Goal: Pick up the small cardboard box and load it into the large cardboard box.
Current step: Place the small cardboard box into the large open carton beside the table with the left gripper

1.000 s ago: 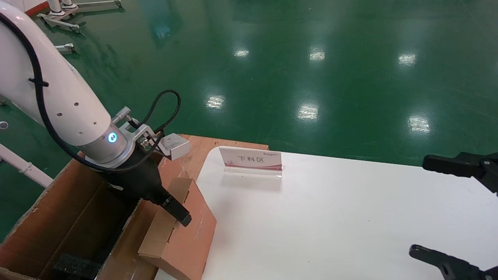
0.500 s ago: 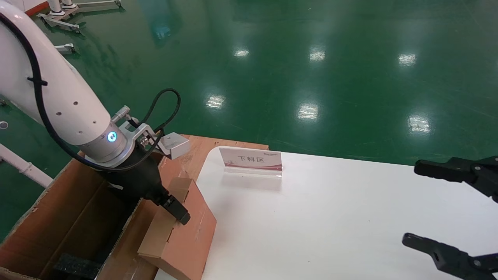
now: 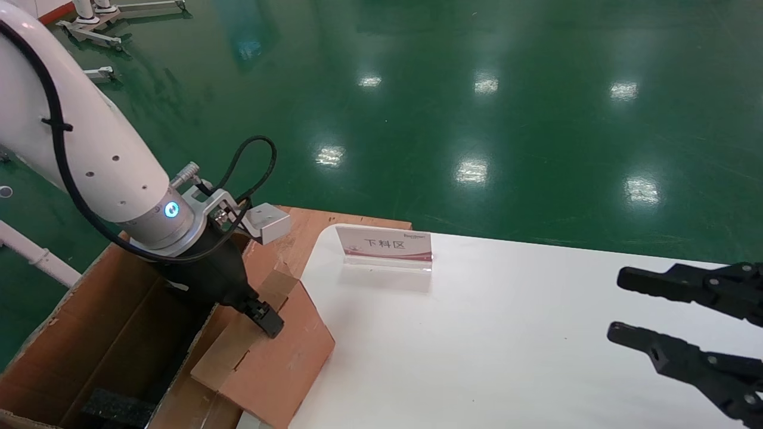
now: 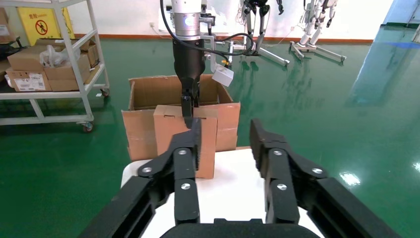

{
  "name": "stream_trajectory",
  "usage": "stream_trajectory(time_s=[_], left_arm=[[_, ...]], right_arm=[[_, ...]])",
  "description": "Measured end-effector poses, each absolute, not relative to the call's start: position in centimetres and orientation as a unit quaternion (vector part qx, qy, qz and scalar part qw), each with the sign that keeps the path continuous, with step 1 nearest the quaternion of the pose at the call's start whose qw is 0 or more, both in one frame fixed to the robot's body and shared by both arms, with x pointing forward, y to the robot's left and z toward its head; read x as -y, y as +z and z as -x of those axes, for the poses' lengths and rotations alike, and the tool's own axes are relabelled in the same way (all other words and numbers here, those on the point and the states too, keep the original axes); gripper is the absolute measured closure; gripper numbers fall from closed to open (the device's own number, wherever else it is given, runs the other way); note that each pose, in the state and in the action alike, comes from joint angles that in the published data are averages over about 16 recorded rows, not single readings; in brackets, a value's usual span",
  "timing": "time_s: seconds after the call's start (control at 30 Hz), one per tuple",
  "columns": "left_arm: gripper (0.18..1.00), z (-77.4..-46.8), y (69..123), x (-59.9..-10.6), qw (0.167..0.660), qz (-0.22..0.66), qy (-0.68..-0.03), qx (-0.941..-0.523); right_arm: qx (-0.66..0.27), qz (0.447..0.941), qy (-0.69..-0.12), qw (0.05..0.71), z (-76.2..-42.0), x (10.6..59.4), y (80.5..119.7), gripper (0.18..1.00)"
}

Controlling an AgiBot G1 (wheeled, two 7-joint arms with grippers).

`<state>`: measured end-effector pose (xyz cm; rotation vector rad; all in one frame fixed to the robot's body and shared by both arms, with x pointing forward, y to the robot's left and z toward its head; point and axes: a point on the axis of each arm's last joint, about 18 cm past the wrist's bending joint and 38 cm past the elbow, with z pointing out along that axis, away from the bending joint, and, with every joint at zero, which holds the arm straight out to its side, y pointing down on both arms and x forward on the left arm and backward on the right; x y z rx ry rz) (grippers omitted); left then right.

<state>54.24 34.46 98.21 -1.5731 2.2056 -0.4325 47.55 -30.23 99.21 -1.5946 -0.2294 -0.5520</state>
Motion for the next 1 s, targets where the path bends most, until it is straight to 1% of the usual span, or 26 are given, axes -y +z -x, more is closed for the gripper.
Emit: stream_trajectory(time_s=[0.13, 0.23, 0.33, 0.43, 0.57, 0.7, 0.87, 1.0], left_arm=[[0.732, -54.4, 98.5, -34.4, 0.202, 0.558, -0.162, -0.789], [0.777, -54.6, 99.0, -34.2, 0.208, 0.553, -0.173, -0.789], [0.829, -54.8, 99.9, -34.0, 0.217, 0.545, -0.188, -0.787], [0.857, -55.0, 101.3, -33.8, 0.234, 0.535, -0.209, -0.784], [0.895, -54.9, 104.1, -33.7, 0.264, 0.519, -0.243, -0.776], [0.907, -54.2, 107.7, -33.9, 0.301, 0.504, -0.276, -0.761], [0.915, -52.3, 112.5, -34.6, 0.349, 0.488, -0.308, -0.739], [0.918, -50.3, 115.4, -35.4, 0.375, 0.485, -0.318, -0.724]], right_arm=[[0.101, 0.704, -0.244, 0.659, -47.6, 30.2, 99.2, 0.729], [0.101, 0.704, -0.244, 0.659, -47.6, 30.2, 99.2, 0.800], [0.101, 0.704, -0.244, 0.659, -47.6, 30.2, 99.2, 0.843], [0.101, 0.704, -0.244, 0.659, -47.6, 30.2, 99.2, 0.893], [0.101, 0.704, -0.244, 0.659, -47.6, 30.2, 99.2, 0.932], [0.101, 0.704, -0.244, 0.659, -47.6, 30.2, 99.2, 0.962], [0.101, 0.704, -0.244, 0.659, -47.6, 30.2, 99.2, 0.981], [0.101, 0.704, -0.244, 0.659, -47.6, 30.2, 99.2, 0.986]])
